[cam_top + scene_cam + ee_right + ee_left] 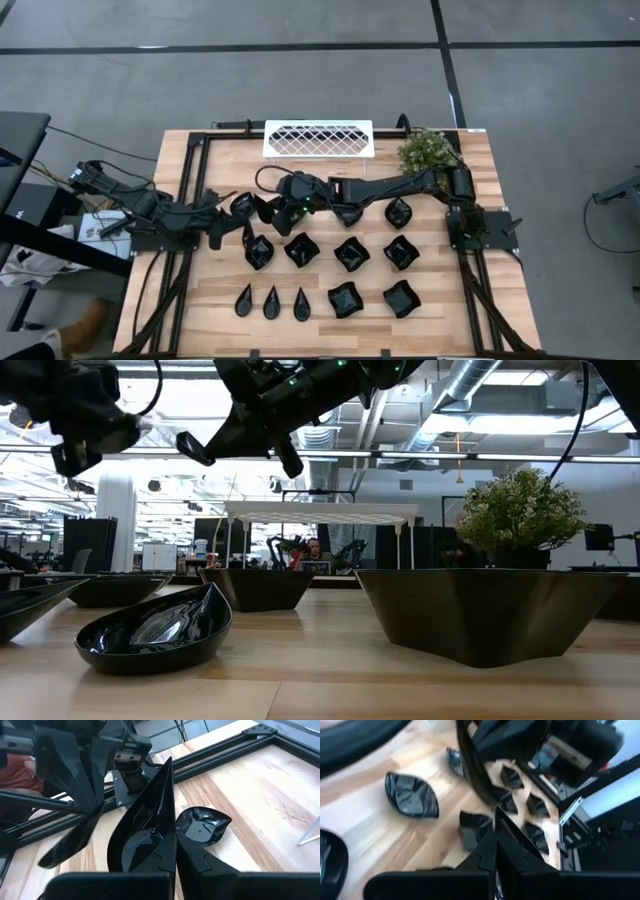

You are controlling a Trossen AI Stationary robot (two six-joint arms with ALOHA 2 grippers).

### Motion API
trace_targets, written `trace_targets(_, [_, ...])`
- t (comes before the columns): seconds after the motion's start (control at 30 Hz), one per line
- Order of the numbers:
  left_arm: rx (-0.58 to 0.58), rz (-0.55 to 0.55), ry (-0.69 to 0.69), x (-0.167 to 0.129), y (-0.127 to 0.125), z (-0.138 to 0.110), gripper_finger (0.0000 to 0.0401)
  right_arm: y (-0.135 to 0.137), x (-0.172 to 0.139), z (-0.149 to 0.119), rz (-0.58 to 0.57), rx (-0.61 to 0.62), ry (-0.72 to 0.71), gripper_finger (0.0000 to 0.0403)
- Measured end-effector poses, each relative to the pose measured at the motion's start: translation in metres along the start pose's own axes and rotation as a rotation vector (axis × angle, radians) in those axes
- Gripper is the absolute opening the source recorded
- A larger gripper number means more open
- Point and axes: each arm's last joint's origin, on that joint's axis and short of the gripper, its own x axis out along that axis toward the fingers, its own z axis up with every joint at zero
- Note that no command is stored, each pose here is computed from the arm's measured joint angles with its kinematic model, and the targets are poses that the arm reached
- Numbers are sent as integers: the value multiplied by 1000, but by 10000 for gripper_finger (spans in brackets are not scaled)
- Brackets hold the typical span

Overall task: Pick & Place Mini shaped plates
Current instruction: Put the black drop shaped plate on the shelf

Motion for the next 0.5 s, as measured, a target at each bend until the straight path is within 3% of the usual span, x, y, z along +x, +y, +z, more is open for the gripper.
trace_targets(0.5, [-257,189,288,-5,22,-21,3,0,-5,16,3,6,28,0])
